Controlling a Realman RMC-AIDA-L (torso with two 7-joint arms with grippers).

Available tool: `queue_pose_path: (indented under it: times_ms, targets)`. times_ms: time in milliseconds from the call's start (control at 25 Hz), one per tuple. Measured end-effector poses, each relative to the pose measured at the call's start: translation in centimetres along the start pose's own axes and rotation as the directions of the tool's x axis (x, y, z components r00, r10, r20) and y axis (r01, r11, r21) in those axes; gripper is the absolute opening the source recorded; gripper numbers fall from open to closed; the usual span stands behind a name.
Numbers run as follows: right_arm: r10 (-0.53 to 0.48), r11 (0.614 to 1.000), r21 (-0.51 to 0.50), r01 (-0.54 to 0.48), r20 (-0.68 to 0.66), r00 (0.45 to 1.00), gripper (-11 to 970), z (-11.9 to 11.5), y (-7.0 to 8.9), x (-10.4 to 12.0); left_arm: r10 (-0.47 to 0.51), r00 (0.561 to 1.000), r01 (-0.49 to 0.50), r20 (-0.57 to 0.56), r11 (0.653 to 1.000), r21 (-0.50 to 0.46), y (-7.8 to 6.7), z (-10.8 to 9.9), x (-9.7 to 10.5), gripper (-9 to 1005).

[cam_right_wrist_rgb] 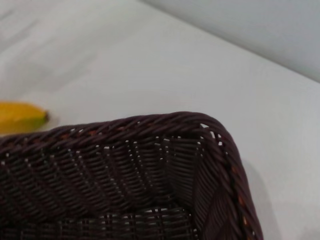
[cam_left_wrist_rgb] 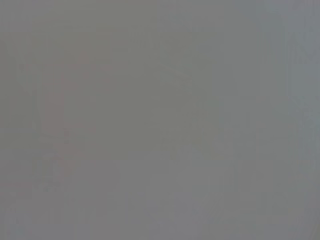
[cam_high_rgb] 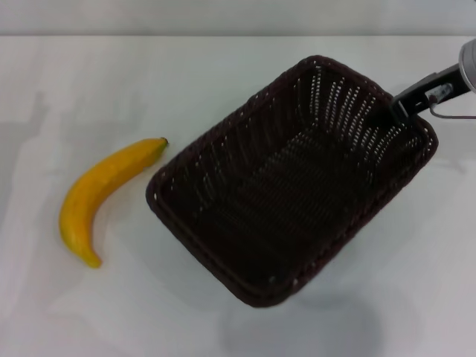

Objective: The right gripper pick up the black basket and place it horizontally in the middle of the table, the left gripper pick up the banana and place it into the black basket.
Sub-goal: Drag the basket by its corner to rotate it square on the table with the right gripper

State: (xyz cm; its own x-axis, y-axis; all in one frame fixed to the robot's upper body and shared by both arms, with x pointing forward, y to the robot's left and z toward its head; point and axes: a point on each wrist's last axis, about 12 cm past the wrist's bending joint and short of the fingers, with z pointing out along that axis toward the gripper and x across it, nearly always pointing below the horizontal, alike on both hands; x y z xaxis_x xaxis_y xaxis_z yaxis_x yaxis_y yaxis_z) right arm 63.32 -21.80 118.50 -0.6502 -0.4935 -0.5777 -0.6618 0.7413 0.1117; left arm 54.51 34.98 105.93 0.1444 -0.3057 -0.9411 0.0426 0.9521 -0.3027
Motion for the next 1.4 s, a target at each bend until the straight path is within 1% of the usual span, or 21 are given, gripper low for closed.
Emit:
queue_pose_path:
  times_ms: [160, 320, 400, 560, 720, 920, 1120, 1240, 1400]
  targets:
    - [0.121, 0.992, 0.015, -0.122, 0.01, 0.993, 171, 0.0, -0.4, 0.5, 0.003, 1.0, -0.003, 0.002, 1.0, 0.002, 0.0, 0.1, -0.1, 879]
    - [0.229, 0.973, 0.025, -0.23, 0.037, 0.973, 165, -0.6, -0.5, 1.1, 0.004, 1.0, -0.004, 0.002, 1.0, 0.001, 0.1, 0.1, -0.1, 878]
    - [0.277, 0.96, 0.031, -0.279, 0.065, 0.959, 164, -1.0, -0.6, 1.5, 0.004, 1.0, -0.004, 0.001, 1.0, 0.0, 0.1, 0.1, -0.1, 878]
    - [0.384, 0.921, 0.009, -0.389, 0.14, 0.913, 161, -1.6, -0.4, 2.8, 0.004, 1.0, -0.004, -0.002, 1.0, -0.004, 0.2, -0.1, -0.1, 878]
    - [0.458, 0.884, -0.004, -0.467, 0.203, 0.865, 158, -2.6, -0.2, 3.7, 0.004, 1.0, -0.004, -0.002, 1.0, -0.005, 0.3, -0.2, -0.1, 878]
    - [0.521, 0.847, -0.015, -0.532, 0.225, 0.823, 154, -2.8, 0.4, 4.7, 0.003, 1.0, -0.003, -0.002, 1.0, -0.006, 0.3, -0.2, -0.1, 878]
    - [0.575, 0.813, -0.055, -0.58, 0.238, 0.783, 154, -2.8, 0.4, 5.9, 0.004, 1.0, -0.004, -0.002, 1.0, -0.007, 0.4, -0.3, -0.1, 878]
    - [0.59, 0.802, -0.072, -0.593, 0.248, 0.768, 154, -2.9, 0.5, 6.2, 0.004, 1.0, -0.004, -0.003, 1.0, -0.009, 0.5, -0.3, -0.1, 878]
    - [0.599, 0.796, -0.095, -0.597, 0.26, 0.757, 155, -3.1, 1.0, 6.0, 0.003, 1.0, -0.003, -0.005, 1.0, -0.007, 0.4, -0.3, 0.0, 878]
